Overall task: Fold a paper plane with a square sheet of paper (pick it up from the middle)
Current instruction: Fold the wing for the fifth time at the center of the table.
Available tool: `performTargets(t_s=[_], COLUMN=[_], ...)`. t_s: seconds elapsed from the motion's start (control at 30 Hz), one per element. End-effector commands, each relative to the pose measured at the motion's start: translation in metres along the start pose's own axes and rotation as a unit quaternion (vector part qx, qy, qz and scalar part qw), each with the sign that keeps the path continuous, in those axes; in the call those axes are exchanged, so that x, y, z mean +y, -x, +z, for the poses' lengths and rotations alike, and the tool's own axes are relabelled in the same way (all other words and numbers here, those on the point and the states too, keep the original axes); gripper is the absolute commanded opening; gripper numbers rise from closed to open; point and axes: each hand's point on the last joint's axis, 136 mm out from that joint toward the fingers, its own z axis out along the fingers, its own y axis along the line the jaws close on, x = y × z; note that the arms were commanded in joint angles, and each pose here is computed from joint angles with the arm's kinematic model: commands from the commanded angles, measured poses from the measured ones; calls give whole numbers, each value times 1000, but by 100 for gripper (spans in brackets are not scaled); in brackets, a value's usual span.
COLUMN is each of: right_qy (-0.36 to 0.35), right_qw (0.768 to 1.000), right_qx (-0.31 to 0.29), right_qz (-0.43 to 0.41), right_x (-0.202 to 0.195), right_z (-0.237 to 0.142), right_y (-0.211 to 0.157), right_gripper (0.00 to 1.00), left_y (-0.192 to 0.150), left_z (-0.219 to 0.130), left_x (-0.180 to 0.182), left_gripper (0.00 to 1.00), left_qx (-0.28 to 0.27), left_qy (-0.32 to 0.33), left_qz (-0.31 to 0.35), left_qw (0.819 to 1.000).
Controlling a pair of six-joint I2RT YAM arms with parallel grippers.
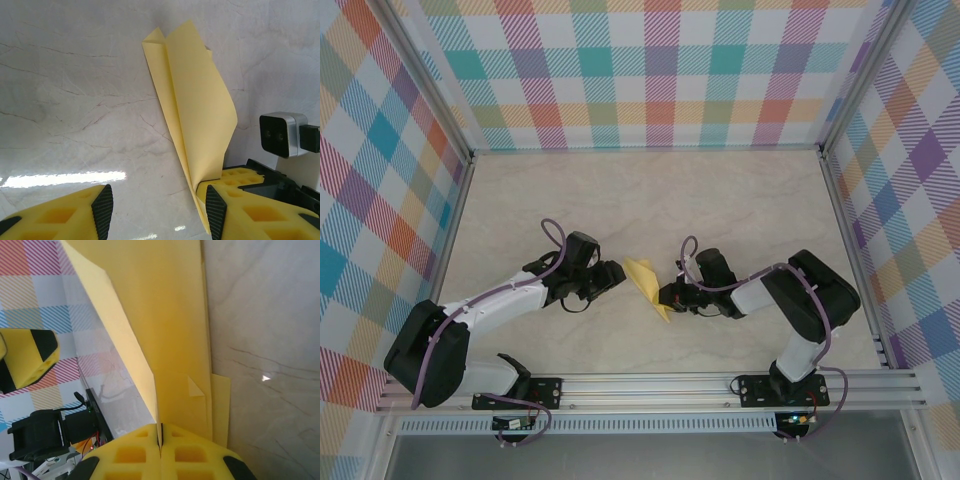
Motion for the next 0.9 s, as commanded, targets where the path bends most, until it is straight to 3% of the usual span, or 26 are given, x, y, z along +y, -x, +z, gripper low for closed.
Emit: performTargets(t_s=[0.0, 0.3, 0.53, 0.87], right_qy=[-8, 8, -34, -62], right_qw=[999, 999, 996, 992], right_qx=[22, 31, 49, 55], right_qz=[24, 44, 68, 94], right_x=[-10, -13, -28, -43], right_z=[2, 3, 3, 6], right_y=[-7, -9, -15, -17], right_gripper=[0, 0, 0, 0], left_y=[-3, -6, -15, -29], left_z=[3, 6, 14, 47], left_x=[0, -4, -36, -73], left_gripper=[54, 52, 47, 44], left_qx=[6, 14, 32, 55], left_qy=[-7, -16, -73, -102], left_qz=[7, 14, 60, 94], left_qw=[1000, 1000, 995, 989])
